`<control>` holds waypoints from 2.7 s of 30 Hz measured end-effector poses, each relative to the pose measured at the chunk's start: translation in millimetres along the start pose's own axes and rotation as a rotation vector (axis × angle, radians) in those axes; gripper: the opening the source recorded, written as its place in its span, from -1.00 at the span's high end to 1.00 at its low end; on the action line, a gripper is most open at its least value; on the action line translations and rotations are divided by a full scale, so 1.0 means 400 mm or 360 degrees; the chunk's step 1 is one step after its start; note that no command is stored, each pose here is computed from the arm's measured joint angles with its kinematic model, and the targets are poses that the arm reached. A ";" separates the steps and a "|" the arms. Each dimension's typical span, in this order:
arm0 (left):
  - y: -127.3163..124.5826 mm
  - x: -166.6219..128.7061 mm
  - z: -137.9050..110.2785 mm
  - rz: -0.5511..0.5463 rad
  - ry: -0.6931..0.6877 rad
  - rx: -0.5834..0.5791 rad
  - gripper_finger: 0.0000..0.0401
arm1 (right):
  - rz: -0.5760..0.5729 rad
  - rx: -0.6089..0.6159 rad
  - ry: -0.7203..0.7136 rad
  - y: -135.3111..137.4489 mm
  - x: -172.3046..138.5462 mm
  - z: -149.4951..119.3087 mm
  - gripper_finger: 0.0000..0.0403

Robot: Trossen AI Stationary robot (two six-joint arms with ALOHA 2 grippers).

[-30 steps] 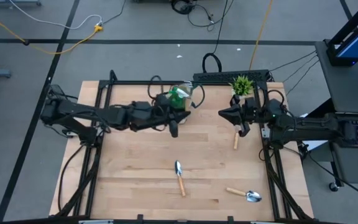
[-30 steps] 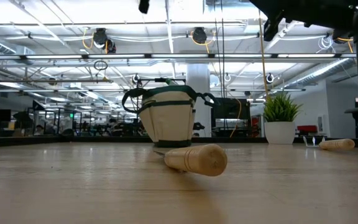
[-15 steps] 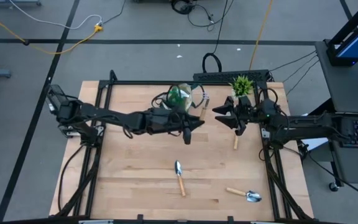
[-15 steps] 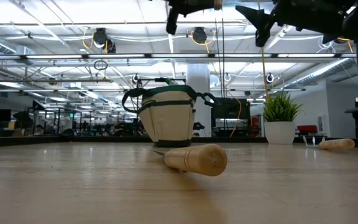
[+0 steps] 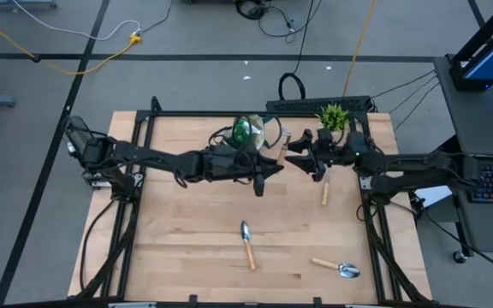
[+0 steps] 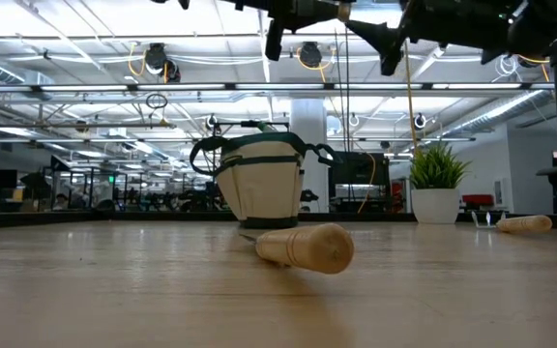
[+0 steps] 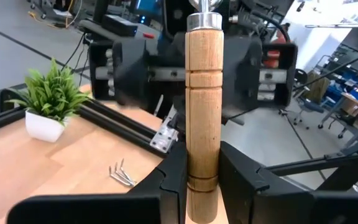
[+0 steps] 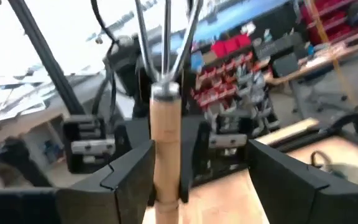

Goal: Pick & Place Garden tools in Gardening bag
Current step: Put the bottom brown hand rake into the gardening bag

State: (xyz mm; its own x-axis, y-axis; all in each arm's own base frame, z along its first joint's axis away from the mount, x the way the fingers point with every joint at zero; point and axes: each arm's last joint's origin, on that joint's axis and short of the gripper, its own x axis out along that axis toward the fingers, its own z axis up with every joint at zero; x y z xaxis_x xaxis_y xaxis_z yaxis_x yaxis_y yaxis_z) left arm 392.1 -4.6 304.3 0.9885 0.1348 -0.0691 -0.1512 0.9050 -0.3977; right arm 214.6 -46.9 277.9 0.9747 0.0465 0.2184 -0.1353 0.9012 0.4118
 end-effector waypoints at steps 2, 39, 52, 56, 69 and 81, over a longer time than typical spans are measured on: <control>0.003 0.000 0.000 0.0007 0.0008 0.0010 0.68 | 0.0031 0.0008 0.0038 -0.001 0.020 0.007 -0.21; 0.009 0.000 -0.014 0.0014 0.0110 0.0029 0.68 | 0.0026 0.0058 0.0045 -0.006 0.060 0.021 0.71; 0.017 -0.001 -0.025 0.0056 0.0178 0.0059 0.54 | -0.0071 0.0148 0.0176 -0.017 0.057 0.002 0.71; 0.030 -0.002 -0.034 0.0117 0.0254 0.0092 0.20 | -0.0177 0.0195 0.0280 -0.027 0.049 -0.017 0.71; 0.048 -0.042 -0.045 0.0244 0.0559 0.0270 -0.14 | -0.0378 0.0176 0.0467 -0.043 0.034 -0.045 0.71; 0.036 -0.116 0.019 0.0295 0.0574 0.0319 -0.14 | -0.0509 -0.0103 0.0938 -0.010 0.051 0.020 0.71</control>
State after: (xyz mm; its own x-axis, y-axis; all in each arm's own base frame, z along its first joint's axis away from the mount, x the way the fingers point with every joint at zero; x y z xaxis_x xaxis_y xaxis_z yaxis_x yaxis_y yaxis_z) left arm 344.0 5.2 308.6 0.8731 0.1847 -0.4511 -0.2853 0.9440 -0.1658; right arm 233.5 -53.1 287.7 0.9015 -0.0164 -0.4325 0.1695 0.9329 0.3178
